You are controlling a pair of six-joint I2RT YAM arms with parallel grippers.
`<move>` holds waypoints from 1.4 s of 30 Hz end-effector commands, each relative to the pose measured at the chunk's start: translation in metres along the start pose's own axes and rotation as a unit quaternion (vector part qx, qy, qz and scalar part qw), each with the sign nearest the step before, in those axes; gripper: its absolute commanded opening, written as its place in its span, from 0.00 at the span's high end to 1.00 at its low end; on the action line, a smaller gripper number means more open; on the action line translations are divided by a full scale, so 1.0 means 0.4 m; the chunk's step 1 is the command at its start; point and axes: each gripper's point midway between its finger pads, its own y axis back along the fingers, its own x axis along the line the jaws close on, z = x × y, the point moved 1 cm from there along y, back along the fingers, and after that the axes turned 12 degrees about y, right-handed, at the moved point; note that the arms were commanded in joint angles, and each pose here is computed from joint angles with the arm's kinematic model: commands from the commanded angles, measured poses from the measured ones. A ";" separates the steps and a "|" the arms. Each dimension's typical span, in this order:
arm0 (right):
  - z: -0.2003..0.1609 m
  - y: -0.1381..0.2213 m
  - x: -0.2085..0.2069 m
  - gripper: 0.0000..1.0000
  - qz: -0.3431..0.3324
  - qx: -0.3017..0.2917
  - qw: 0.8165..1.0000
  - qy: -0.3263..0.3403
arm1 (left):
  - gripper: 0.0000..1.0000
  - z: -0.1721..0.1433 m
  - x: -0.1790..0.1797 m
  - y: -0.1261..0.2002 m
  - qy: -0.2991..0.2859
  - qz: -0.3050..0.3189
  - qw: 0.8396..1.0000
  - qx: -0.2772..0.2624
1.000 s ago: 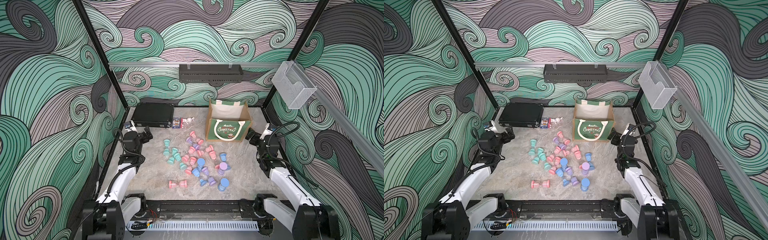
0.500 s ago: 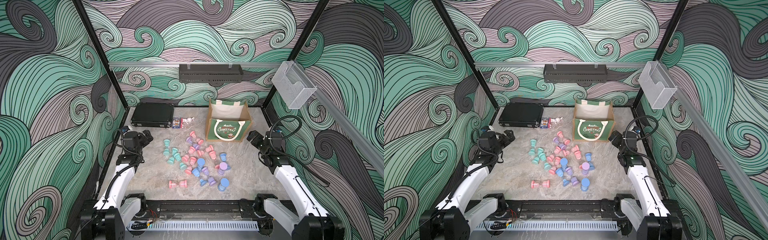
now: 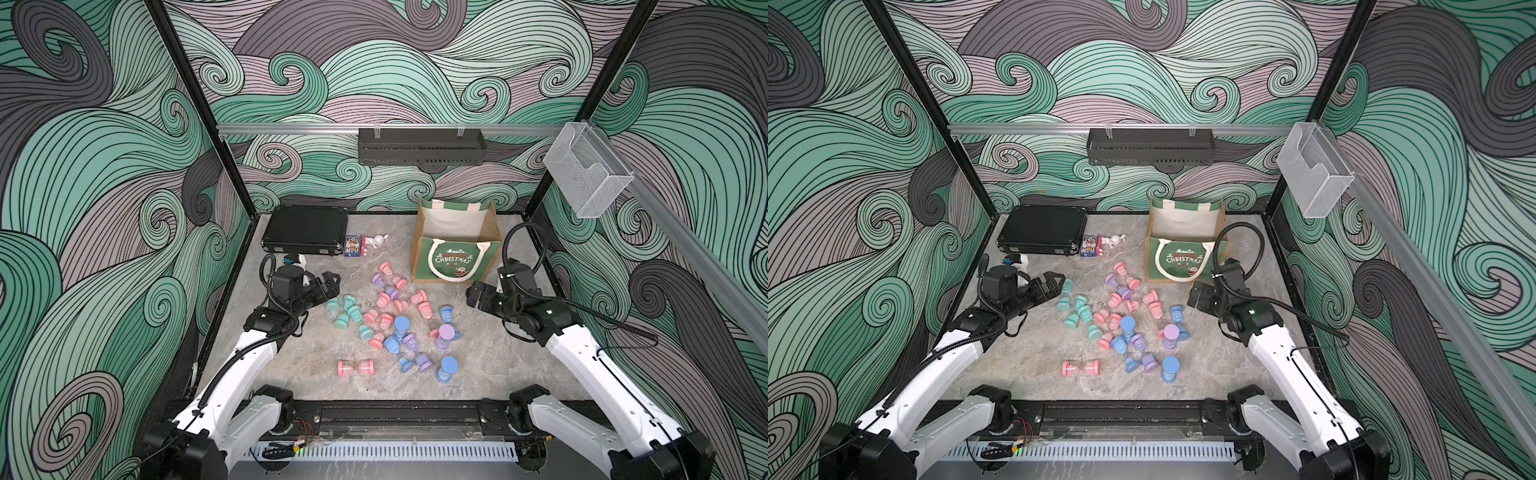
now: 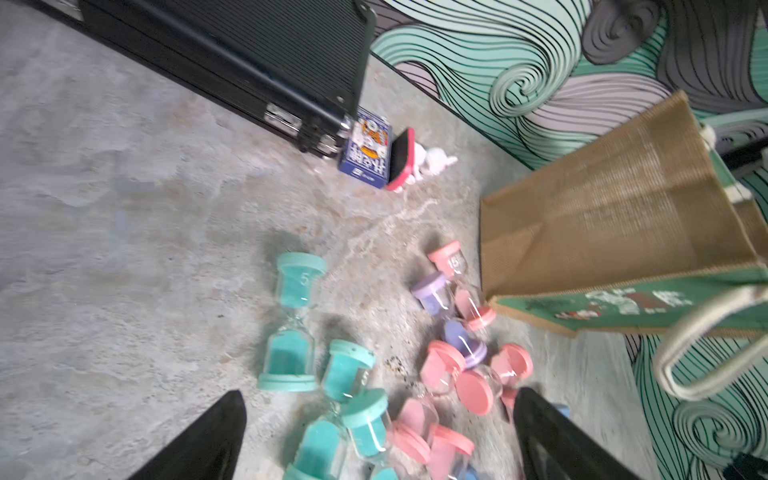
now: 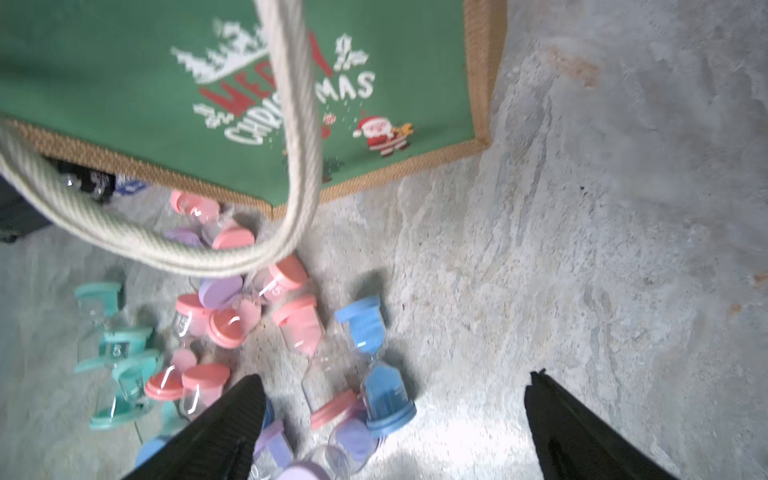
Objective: Put the hourglass into the canvas bag
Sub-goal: Pick up the hourglass from the center of the board.
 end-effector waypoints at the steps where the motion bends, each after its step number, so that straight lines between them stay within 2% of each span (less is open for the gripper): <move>1: -0.053 0.030 0.007 0.01 -0.016 0.045 0.998 0.034 | 0.01 -0.034 -0.072 0.027 -0.042 -0.035 0.998 0.033; 9: -0.128 0.031 0.085 0.01 0.007 0.093 0.992 0.081 | 0.01 -0.145 -0.143 0.039 -0.097 -0.081 0.987 0.099; 15: -0.163 0.007 0.179 0.05 0.038 0.115 0.986 0.118 | 0.01 -0.212 -0.190 0.035 -0.128 -0.103 0.978 0.128; 22: -0.186 -0.031 0.208 0.11 0.020 0.130 0.983 0.130 | 0.01 -0.265 -0.225 0.024 -0.160 -0.109 0.971 0.138; 29: -0.186 -0.074 0.247 0.24 0.029 0.129 0.983 0.129 | 0.01 -0.264 -0.242 0.023 -0.166 -0.107 0.973 0.121; 42: -0.224 -0.123 0.217 0.42 -0.023 0.145 0.976 0.164 | 0.02 -0.259 -0.259 0.028 -0.171 -0.117 0.971 0.120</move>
